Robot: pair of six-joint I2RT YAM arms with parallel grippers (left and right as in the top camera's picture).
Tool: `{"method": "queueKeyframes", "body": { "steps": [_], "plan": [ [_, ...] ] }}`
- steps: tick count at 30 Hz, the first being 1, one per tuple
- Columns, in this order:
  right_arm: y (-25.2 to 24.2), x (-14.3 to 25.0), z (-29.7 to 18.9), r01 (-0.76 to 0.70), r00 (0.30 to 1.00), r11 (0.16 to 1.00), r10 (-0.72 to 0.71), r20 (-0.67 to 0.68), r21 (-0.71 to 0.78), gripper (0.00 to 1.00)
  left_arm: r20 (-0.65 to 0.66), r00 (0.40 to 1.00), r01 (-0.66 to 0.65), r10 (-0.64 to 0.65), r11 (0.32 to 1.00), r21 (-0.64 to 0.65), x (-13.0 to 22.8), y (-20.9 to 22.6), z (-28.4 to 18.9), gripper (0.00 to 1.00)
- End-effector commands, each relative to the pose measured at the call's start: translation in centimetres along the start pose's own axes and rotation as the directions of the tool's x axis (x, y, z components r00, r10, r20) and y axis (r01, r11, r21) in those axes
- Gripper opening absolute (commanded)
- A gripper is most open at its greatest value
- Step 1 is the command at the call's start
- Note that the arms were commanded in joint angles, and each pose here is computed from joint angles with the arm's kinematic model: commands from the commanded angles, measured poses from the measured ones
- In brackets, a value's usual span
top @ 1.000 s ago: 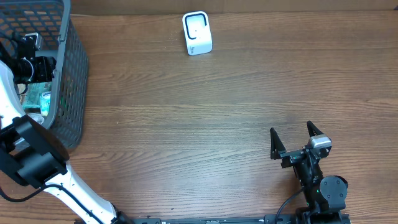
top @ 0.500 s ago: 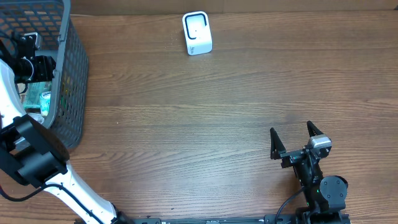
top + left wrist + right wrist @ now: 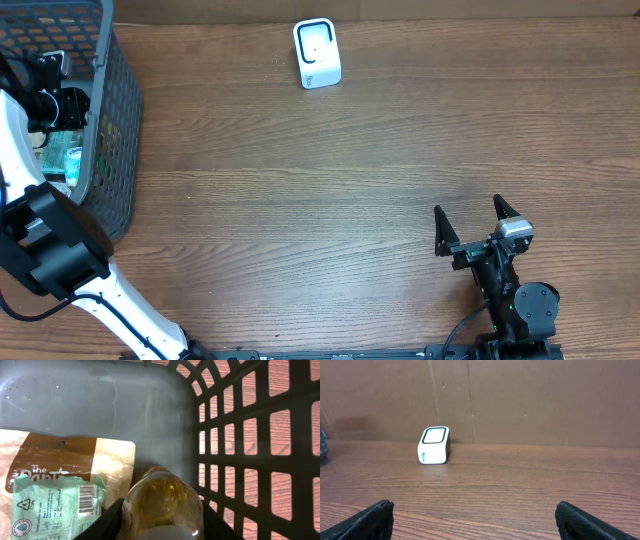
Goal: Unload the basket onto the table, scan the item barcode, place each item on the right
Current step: 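Lower the left gripper into the basket and grasp the yellow oil bottle, then lift the yellow bottle out and carry it toward the white scanner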
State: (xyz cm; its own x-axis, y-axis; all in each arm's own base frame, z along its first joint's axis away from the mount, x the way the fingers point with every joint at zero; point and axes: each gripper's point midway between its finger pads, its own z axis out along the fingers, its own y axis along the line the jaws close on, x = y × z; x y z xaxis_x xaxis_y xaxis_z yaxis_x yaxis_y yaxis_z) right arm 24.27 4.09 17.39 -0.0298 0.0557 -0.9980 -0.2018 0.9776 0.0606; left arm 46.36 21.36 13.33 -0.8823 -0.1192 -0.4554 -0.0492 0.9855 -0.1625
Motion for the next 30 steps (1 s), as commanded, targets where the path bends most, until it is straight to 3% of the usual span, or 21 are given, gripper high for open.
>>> {"method": "queueKeyframes", "body": {
  "steps": [1, 4, 10, 18, 23, 30],
  "plan": [
    [-0.1, 0.2, 0.0, 0.005, 1.000, 1.000, -0.005, 0.004, 0.003, 1.00, -0.004, 0.999, 0.031, -0.031, 0.999, 0.003, -0.1, -0.1, 0.5, 0.27],
    [-0.1, 0.2, 0.0, 0.005, 1.000, 1.000, -0.005, 0.004, 0.003, 1.00, 0.035, 0.997, 0.066, -0.065, 0.997, -0.036, -1.5, 0.2, -1.4, 0.19],
    [-0.1, 0.2, 0.0, 0.005, 1.000, 1.000, -0.005, 0.004, 0.003, 1.00, 0.209, 0.977, 0.065, -0.040, 0.992, -0.113, -5.9, -0.6, -8.9, 0.16],
    [-0.1, 0.2, 0.0, 0.005, 1.000, 1.000, -0.005, 0.004, 0.003, 1.00, 0.567, 0.821, 0.152, -0.065, 0.983, -0.107, -11.4, -5.1, -24.0, 0.15],
    [-0.1, 0.2, 0.0, 0.005, 1.000, 1.000, -0.005, 0.004, 0.003, 1.00, 0.690, 0.714, 0.139, -0.117, 0.990, 0.024, -11.7, -10.8, -31.3, 0.16],
    [-0.1, 0.2, 0.0, 0.005, 1.000, 1.000, -0.005, 0.004, 0.003, 1.00, 0.707, 0.703, 0.019, -0.078, 0.996, 0.091, -10.4, -18.5, -34.2, 0.15]
  ]
}}
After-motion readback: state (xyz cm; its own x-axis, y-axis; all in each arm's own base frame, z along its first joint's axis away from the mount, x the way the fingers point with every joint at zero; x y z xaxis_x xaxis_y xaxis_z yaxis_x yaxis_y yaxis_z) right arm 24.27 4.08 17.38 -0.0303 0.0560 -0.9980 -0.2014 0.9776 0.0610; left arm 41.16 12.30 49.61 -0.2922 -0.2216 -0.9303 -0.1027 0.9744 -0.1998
